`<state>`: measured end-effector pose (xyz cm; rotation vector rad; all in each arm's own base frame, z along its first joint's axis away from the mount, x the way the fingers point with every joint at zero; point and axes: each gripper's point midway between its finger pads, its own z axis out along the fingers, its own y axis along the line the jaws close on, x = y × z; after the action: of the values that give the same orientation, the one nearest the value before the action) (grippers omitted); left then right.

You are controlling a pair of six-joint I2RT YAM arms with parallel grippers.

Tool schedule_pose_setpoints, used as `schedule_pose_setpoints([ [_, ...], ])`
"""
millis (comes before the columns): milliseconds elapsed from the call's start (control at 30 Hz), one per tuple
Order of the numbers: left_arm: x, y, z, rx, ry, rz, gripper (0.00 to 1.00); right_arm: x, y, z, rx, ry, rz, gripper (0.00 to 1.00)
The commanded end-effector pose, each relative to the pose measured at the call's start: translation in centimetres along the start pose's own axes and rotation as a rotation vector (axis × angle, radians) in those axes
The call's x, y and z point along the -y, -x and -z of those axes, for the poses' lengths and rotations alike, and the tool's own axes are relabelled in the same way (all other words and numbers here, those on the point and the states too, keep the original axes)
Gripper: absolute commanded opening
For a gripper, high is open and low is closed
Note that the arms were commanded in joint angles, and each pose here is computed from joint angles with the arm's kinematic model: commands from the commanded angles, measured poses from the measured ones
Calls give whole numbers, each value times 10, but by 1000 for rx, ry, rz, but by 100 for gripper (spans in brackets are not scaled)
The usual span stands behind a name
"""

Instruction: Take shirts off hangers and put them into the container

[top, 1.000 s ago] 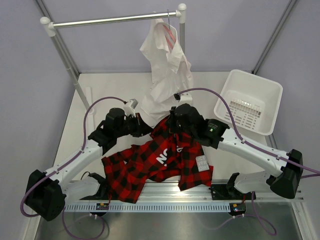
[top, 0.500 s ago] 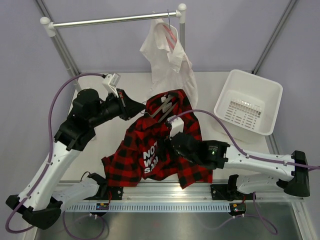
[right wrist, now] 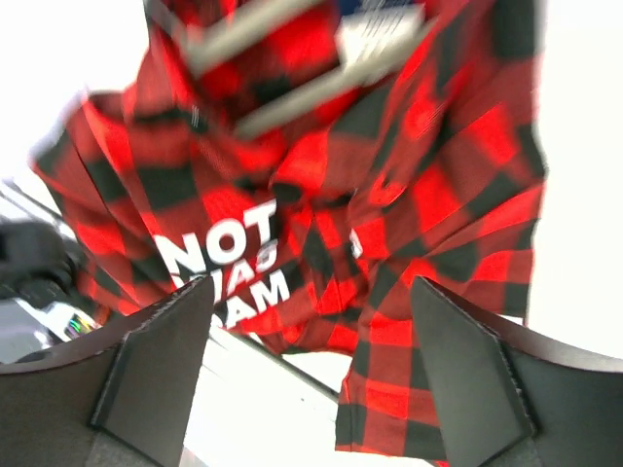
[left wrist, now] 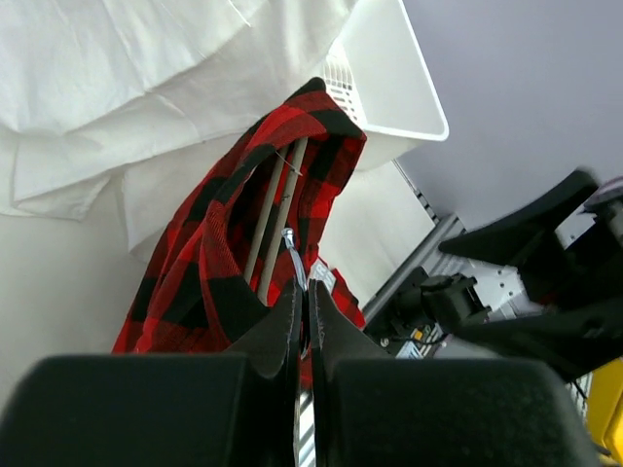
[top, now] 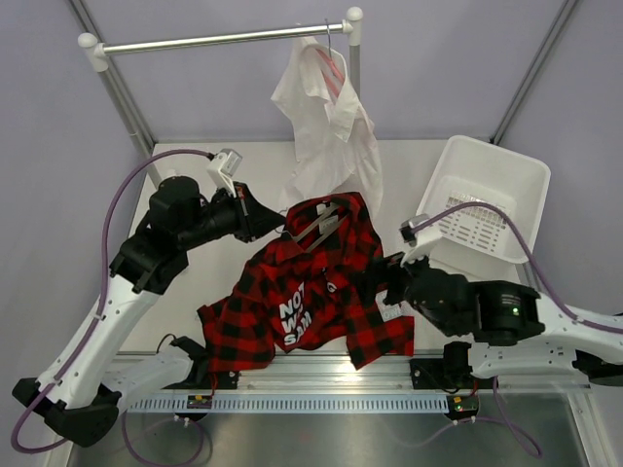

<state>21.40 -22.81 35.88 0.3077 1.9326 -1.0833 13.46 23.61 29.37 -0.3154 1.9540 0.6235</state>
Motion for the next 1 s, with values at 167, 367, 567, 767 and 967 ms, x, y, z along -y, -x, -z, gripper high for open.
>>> schedule_pose_setpoints([
  [167, 57, -5, 65, 34, -188, -32, 0, 37, 83, 41, 195, -139, -20, 99],
  [367, 80, -18, 107, 20, -251, -48, 0, 24, 92, 31, 201, -58, 21, 97],
  [567, 95, -27, 132, -3, -303, -61, 0, -5, 79, 25, 178, 144, 126, 90],
  [767, 103, -29, 144, -5, -331, -66, 0, -25, 66, 31, 145, 288, 152, 81],
  [967, 112, -25, 148, 12, -368, -69, 0, -26, 55, 34, 127, 327, 142, 70],
])
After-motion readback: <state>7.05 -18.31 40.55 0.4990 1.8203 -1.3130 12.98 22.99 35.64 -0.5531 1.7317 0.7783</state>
